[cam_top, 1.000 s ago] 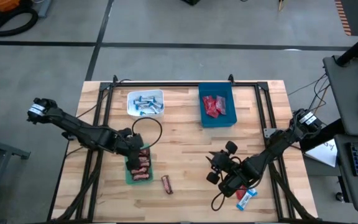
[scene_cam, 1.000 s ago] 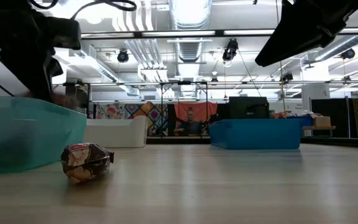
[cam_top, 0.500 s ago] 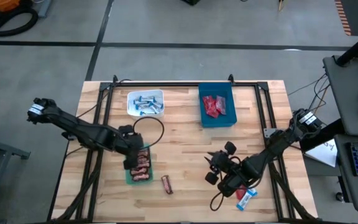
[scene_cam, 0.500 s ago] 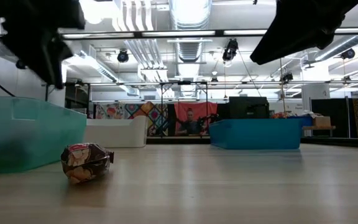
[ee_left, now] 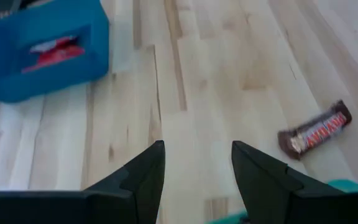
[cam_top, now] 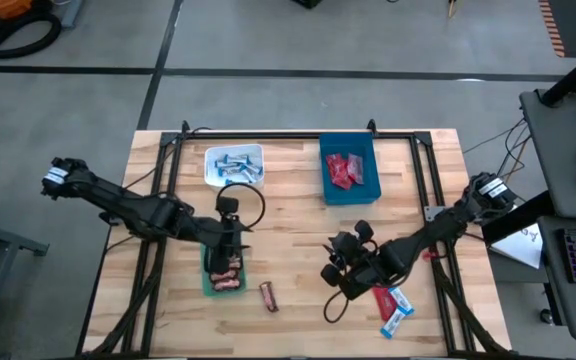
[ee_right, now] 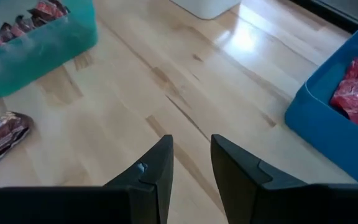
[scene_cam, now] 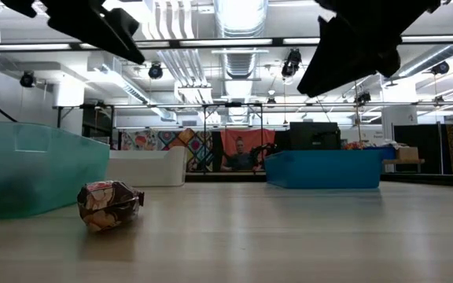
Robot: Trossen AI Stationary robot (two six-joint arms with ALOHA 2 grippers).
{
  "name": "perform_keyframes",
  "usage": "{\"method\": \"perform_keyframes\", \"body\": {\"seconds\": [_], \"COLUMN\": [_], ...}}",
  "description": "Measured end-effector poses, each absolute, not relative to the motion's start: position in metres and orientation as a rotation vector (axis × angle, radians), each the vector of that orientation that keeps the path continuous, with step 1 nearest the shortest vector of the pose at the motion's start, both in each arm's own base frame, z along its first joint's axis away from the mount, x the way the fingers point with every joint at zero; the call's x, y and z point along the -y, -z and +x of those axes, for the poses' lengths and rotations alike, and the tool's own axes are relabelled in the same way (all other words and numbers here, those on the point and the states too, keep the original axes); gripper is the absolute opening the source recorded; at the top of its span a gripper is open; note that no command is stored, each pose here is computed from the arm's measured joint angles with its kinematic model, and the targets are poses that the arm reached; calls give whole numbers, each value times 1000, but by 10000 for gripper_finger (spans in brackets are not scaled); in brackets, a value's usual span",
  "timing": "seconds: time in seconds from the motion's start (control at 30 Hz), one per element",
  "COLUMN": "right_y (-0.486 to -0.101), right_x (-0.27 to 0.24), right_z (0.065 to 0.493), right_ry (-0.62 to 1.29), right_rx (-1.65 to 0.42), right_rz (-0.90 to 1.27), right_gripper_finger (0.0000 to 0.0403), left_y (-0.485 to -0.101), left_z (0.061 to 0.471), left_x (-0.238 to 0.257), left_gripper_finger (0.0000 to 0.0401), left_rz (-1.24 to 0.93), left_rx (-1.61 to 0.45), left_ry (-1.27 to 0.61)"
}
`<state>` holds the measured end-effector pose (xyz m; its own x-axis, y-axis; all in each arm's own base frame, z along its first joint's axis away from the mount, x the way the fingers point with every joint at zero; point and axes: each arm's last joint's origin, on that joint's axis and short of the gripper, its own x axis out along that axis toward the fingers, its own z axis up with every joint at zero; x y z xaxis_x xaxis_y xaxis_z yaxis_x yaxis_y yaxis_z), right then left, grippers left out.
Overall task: Sort candy
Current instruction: Put the white chocolate bar into the white bin
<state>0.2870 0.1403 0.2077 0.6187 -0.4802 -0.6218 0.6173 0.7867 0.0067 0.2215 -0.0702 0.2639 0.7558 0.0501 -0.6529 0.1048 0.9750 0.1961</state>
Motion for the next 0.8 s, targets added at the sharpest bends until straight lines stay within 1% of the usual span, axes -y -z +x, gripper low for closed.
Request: {"method": "perform_keyframes", "body": {"seconds": [0.37,0.47,0.63,0.8], "right_y": [-207,-207,-204,-201], "right_x": [-131,-132,-129,-134], "right_z": [293,294,296,296], "right_ry": [633,605,526,382], "right_rx": [-675,-696,-819,-1007], "right_rz": [277,305,451,650], "right_gripper_finger": [102,102,102,102], "left_y": [-239,-235,-234,-235], "left_z": [225,224,222,222], "left_x": [63,62,60,56], "left_gripper_finger": [168,168,168,168], "left_rz": [232,234,230,225], "left_rx": [-623,-597,-564,-550], "left_ry": [13,14,13,-3]}}
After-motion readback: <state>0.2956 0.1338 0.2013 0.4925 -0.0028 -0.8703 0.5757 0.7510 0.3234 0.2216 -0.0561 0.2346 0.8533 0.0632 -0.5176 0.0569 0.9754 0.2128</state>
